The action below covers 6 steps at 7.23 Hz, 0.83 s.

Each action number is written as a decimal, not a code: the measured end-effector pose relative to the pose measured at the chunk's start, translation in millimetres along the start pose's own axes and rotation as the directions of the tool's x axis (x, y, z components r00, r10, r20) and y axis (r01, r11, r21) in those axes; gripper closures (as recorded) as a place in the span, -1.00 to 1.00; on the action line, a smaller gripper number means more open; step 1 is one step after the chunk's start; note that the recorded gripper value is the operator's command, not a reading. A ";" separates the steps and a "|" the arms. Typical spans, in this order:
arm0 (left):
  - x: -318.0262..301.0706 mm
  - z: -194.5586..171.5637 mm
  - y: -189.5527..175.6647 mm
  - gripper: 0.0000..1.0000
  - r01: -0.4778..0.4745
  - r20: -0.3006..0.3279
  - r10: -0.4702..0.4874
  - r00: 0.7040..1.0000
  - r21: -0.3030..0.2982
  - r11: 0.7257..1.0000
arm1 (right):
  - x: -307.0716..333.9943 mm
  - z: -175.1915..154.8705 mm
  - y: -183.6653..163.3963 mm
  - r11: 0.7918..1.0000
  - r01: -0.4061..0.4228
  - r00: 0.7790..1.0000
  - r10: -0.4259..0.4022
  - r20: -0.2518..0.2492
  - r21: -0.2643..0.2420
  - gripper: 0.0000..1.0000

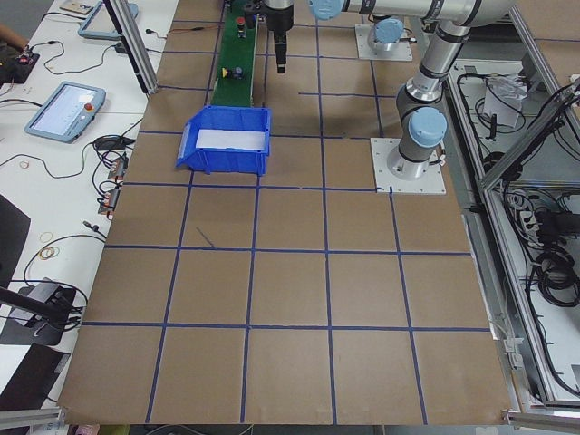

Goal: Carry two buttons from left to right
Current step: 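Hold the right gripper open at the belt's end as the red button arrives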

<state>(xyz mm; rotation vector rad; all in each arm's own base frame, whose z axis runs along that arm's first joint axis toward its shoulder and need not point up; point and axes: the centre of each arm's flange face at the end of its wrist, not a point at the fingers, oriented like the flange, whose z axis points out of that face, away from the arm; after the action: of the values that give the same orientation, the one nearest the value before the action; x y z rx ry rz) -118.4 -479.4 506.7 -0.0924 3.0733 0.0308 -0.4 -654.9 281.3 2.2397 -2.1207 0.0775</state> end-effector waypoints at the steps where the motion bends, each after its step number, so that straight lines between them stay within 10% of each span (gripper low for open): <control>1: 0.1 0.0 0.4 -1.00 -0.001 0.000 0.001 1.000 0.000 1.000 | -1.3 3.8 -0.7 1.000 -0.007 1.000 0.007 0.010 0.007 -0.99; 6: -0.6 -0.7 0.6 -1.00 -0.006 0.000 0.006 1.000 0.002 1.000 | -1.7 5.2 -1.3 1.000 -0.007 1.000 0.007 0.011 0.012 -0.89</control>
<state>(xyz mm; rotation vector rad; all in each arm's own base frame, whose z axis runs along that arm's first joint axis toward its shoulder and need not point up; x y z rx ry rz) -117.9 -478.8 507.5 -0.0836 3.0733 0.0284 0.8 -653.5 276.0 2.2446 -2.1390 0.0786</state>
